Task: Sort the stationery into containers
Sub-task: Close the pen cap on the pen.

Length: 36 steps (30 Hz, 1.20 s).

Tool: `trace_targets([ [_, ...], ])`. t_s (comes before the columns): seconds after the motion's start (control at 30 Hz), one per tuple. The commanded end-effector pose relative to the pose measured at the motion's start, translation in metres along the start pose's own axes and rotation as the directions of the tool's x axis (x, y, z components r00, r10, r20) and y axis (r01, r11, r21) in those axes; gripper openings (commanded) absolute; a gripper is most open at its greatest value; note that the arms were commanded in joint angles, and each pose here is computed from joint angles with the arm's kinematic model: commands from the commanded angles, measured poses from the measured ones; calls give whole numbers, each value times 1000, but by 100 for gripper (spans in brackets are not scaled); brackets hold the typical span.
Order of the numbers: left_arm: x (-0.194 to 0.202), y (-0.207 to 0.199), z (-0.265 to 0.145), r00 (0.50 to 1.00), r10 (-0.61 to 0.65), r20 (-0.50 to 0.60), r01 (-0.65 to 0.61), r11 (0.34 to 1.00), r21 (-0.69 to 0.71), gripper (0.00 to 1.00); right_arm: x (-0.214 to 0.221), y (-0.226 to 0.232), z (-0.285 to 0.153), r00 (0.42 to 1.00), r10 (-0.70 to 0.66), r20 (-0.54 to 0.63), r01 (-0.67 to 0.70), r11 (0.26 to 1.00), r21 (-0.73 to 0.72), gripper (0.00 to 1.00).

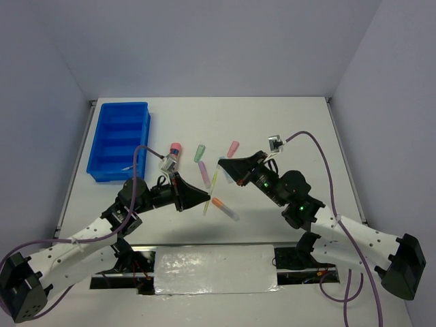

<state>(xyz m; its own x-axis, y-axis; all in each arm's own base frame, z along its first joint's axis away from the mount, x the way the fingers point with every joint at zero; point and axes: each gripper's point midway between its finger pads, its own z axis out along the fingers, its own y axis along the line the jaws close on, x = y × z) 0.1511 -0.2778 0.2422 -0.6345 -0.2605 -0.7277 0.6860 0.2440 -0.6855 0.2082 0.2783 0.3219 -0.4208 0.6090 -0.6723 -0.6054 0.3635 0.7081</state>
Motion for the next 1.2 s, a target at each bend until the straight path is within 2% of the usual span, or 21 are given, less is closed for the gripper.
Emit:
trace_targets([
  [0.0,-24,-24,1,996,67,60,-70,996,63,0,-16,19,4,999,-15,45,17,998,-52,0],
  [0.67,-33,-21,1,994,79,78,-81,997,10,0,-8,26,6,1000,-4,17,5,996,-93,0],
  [1.17,-56,-41,-2,979,139,149,-148,988,52,0,9,20,5,1000,15,-21,-16,997,-81,0],
])
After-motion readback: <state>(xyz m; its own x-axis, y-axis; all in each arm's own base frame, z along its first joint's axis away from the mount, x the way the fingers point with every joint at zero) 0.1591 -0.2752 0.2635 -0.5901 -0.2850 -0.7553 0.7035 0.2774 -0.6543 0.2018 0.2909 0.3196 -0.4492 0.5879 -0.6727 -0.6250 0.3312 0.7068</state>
